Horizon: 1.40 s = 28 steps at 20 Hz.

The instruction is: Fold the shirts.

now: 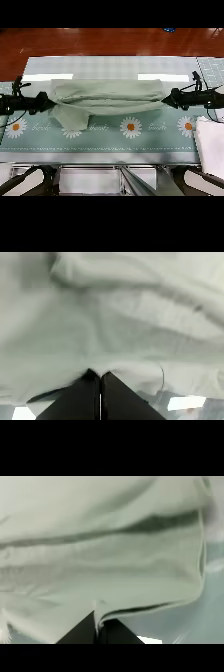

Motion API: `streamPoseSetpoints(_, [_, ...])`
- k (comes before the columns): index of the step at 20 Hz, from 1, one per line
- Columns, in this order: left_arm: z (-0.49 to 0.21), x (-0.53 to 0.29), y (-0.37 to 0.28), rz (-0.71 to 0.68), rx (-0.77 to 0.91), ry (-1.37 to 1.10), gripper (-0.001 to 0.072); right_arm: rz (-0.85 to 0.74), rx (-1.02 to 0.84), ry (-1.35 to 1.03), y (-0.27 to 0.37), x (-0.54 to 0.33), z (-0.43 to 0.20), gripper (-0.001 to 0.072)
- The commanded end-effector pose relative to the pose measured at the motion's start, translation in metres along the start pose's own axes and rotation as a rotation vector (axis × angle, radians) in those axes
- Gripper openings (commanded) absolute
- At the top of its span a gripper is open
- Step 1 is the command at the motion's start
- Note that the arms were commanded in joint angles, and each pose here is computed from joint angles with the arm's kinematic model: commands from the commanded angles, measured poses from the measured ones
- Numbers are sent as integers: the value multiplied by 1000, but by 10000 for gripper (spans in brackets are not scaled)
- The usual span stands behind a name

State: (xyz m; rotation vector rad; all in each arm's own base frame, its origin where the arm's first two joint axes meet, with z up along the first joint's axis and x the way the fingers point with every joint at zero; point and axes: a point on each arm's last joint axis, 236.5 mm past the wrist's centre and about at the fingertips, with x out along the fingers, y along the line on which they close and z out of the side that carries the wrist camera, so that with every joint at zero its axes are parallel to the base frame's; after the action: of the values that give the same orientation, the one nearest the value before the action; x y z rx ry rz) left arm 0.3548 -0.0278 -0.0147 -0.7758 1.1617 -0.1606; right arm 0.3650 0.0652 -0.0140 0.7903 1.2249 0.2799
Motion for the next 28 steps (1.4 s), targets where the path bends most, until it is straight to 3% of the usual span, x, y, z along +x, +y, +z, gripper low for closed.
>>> streamPoseSetpoints(1, [50, 9, -23, -18, 30, -54, 15, 18, -20, -48, 13, -2, 41, 22])
streamPoseSetpoints(8, [121, 57, -44, -52, 40, -2, 15, 48, 7, -70, 11, 22, 97, 22])
streamPoseSetpoints(15, [147, 94, -39, -69, 42, 75, 15, 30, 38, -105, -1, 63, 129, 24])
streamPoseSetpoints(16, [140, 101, -34, -67, 33, 105, 41, 23, 58, -122, -7, 67, 135, 122])
streamPoseSetpoints(17, [133, 106, -29, -66, 25, 141, 196, 23, 75, -136, -10, 70, 139, 334])
streamPoseSetpoints(18, [125, 110, -23, -60, 24, 179, 426, 19, 78, -148, -13, 71, 142, 415])
streamPoseSetpoints(19, [123, 110, -15, -42, 16, 190, 506, 12, 74, -158, -15, 68, 145, 415])
streamPoseSetpoints(23, [161, 51, 4, -26, -53, 55, 506, 56, 99, -166, -19, 6, 157, 415])
streamPoseSetpoints(28, [202, -55, -22, 61, 95, -267, 506, -98, 168, -95, -80, -26, 129, 415])
